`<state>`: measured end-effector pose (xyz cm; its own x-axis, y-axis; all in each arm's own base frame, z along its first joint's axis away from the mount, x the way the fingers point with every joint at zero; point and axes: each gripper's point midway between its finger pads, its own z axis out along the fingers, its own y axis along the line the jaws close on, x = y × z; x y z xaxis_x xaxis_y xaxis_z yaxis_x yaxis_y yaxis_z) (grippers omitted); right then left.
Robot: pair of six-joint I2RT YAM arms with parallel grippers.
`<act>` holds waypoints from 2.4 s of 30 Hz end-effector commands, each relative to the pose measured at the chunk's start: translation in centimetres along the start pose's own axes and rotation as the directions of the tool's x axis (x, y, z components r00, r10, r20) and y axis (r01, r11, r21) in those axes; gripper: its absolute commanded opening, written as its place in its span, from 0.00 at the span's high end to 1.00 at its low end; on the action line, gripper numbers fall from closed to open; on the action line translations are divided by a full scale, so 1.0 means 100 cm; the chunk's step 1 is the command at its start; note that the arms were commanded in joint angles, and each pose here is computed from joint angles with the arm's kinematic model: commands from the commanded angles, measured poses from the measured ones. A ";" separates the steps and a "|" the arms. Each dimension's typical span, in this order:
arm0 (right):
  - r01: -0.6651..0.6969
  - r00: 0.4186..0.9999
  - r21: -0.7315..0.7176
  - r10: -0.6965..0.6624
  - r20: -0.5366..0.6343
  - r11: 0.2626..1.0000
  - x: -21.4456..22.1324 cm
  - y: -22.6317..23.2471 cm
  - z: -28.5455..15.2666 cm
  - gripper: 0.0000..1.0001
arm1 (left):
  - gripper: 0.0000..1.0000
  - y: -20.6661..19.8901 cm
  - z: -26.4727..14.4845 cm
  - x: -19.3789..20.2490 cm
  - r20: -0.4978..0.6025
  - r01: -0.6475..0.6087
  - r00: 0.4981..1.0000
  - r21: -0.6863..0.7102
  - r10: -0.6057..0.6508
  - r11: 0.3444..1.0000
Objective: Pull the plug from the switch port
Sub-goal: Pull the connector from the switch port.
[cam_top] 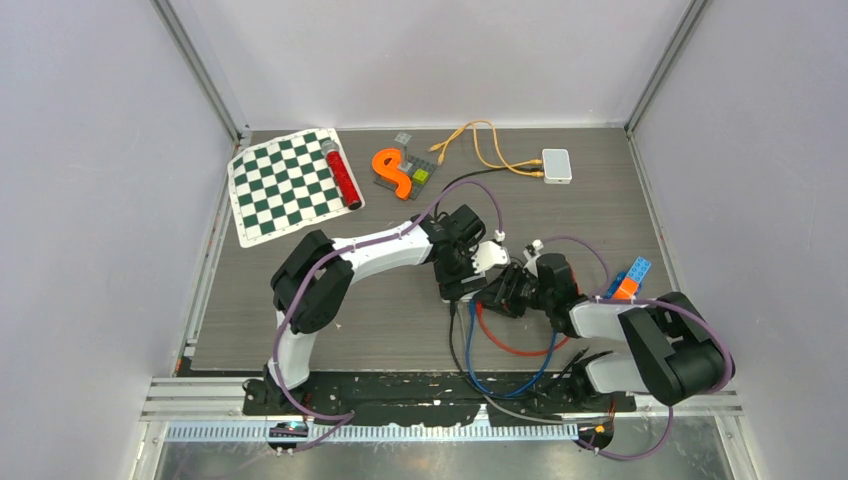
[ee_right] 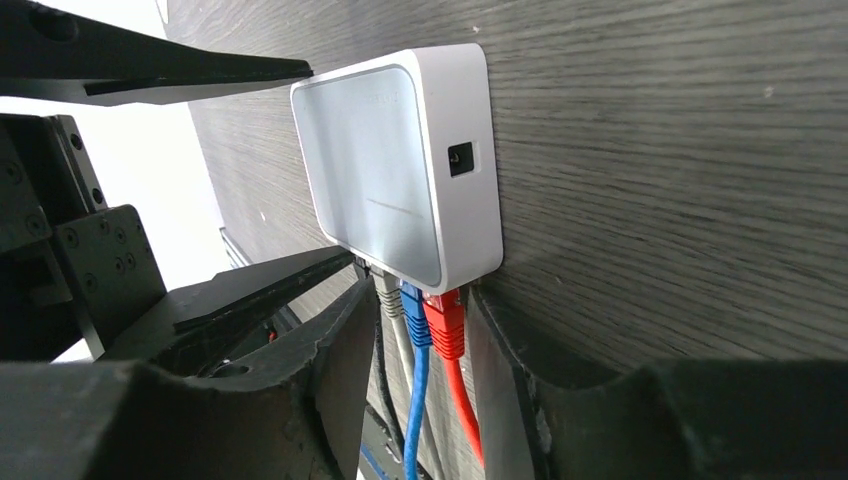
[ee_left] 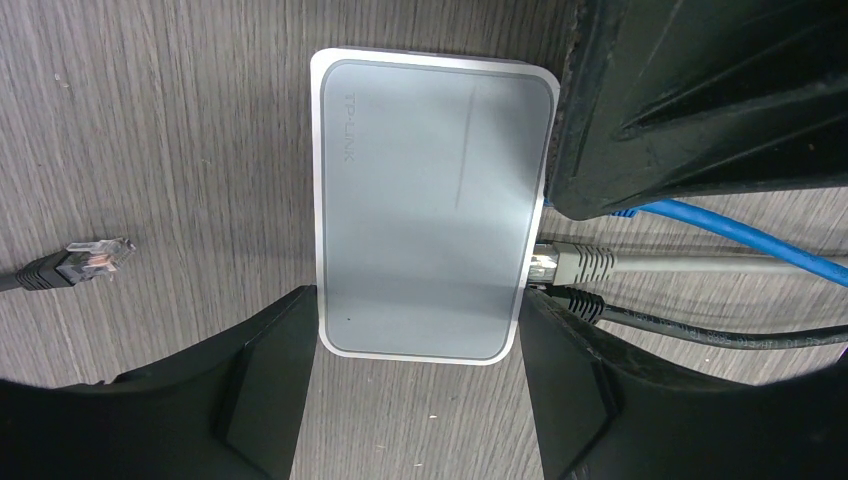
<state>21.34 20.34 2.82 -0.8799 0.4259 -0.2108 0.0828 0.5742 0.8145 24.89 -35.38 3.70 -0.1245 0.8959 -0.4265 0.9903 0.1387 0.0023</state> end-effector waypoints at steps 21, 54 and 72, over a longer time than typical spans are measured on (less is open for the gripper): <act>0.019 1.000 0.004 -0.019 0.016 1.000 0.002 -0.004 -0.002 0.50 | 0.46 -0.014 0.004 -0.005 0.002 -0.002 1.000 0.071 0.002 0.998; -0.070 0.997 0.106 0.066 0.045 0.992 -0.001 -0.026 0.003 0.65 | 0.47 -0.017 0.006 -0.001 -0.008 0.000 1.000 0.086 0.000 0.996; -0.047 0.998 0.070 0.045 0.034 0.996 0.003 -0.022 0.000 0.64 | 0.48 -0.018 0.006 0.002 -0.014 0.006 1.000 0.086 -0.005 0.996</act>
<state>21.20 20.34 2.37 -0.8720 0.4580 -0.1727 0.1284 0.5545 0.8222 24.81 -35.26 3.71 -0.1152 0.9023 -0.4155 0.9921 0.1256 -0.0022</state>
